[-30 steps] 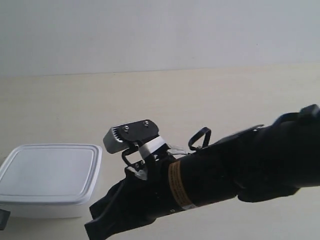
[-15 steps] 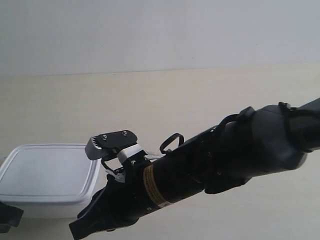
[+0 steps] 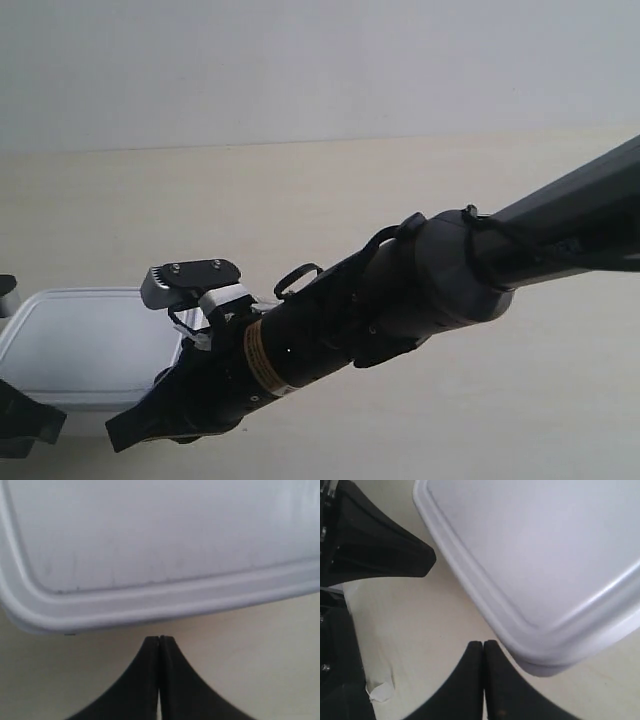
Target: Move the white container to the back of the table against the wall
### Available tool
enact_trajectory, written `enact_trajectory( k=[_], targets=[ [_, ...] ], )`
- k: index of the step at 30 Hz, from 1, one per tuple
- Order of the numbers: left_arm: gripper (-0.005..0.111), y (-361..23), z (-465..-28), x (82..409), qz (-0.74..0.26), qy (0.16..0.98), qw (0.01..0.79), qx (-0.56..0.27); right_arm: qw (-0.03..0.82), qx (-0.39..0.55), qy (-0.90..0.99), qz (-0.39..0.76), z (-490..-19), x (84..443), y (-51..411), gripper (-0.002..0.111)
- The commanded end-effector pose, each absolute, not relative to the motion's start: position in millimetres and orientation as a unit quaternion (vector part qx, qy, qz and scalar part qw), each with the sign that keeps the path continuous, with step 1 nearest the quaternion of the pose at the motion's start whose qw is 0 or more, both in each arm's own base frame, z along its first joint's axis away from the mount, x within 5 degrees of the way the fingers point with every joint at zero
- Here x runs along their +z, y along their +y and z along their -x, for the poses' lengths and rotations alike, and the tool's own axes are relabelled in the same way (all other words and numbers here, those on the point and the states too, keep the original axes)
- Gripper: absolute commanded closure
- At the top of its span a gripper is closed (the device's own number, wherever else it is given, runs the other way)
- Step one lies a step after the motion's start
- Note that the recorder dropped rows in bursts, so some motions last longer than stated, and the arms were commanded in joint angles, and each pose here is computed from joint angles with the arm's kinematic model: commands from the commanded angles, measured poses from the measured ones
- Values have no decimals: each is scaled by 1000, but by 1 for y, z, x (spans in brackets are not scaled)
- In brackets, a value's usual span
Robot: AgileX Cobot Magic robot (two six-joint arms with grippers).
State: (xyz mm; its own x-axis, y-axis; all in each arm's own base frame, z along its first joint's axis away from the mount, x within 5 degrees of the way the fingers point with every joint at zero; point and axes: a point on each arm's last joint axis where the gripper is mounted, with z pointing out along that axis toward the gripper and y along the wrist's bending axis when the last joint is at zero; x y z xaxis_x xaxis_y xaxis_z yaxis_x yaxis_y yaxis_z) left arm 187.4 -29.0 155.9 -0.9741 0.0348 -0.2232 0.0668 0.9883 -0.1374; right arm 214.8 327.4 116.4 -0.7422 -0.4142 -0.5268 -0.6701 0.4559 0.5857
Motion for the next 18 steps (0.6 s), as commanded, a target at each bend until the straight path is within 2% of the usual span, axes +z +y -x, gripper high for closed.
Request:
enact_trajectory(
  k=[1, 5, 18],
  targets=[
    [107, -29, -195, 155, -29, 990, 124, -67, 155, 399, 845, 321, -217, 112, 328, 108],
    [107, -28, -207, 155, -39, 990, 124, -58, 151, 391, 852, 314, -220, 103, 330, 108],
    [107, -28, -220, 151, -39, 987, 148, -50, 199, 384, 849, 304, -243, 116, 348, 108]
  ],
)
